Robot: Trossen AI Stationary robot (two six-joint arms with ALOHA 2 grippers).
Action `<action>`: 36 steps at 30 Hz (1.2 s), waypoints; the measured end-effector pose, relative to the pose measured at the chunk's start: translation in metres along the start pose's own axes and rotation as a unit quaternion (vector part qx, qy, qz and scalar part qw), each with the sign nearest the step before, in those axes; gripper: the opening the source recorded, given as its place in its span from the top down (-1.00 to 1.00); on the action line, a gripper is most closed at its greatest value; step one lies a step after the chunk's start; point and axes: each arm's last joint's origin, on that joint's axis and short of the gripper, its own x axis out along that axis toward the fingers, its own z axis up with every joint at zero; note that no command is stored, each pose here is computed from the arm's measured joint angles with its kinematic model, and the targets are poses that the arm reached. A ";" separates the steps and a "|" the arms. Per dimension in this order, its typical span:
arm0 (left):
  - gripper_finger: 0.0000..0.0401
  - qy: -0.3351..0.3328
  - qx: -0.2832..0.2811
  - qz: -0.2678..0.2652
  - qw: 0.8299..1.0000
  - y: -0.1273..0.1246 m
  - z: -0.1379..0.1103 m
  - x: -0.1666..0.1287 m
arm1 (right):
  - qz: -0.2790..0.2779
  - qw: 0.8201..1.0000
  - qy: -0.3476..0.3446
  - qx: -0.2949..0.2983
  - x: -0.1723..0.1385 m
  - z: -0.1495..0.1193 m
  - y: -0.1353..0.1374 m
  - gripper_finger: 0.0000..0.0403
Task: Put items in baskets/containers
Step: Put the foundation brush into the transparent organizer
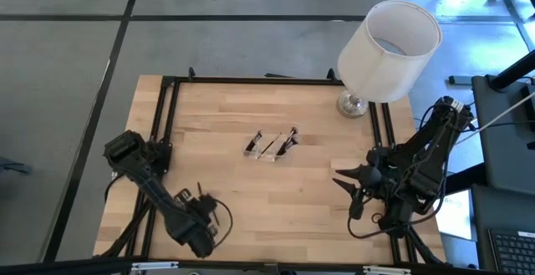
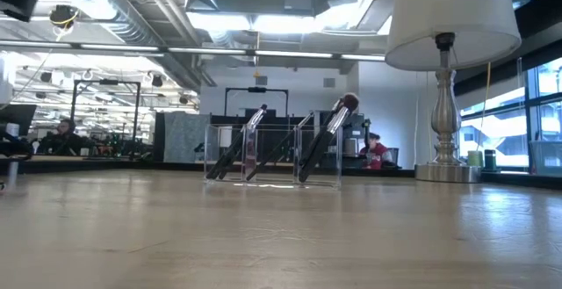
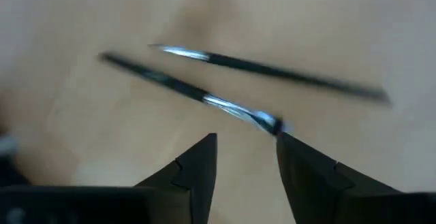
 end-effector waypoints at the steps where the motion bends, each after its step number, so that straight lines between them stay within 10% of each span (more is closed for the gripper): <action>1: 0.29 0.007 0.041 -0.007 0.999 -0.001 -0.001 -0.001 | -0.002 1.000 0.000 0.001 0.001 0.000 0.000 0.41; 5: 0.36 0.013 0.237 -0.016 0.971 -0.003 -0.001 -0.005 | -0.012 1.000 -0.001 0.005 0.005 0.002 -0.002 0.41; 12: 0.42 0.009 0.513 -0.021 0.858 -0.004 0.001 -0.005 | -0.025 0.999 0.019 -0.007 0.014 0.001 -0.001 0.41; 36: 0.44 0.110 0.669 -0.030 0.734 -0.024 0.018 0.048 | -0.030 0.999 0.040 -0.022 0.021 0.001 0.000 0.41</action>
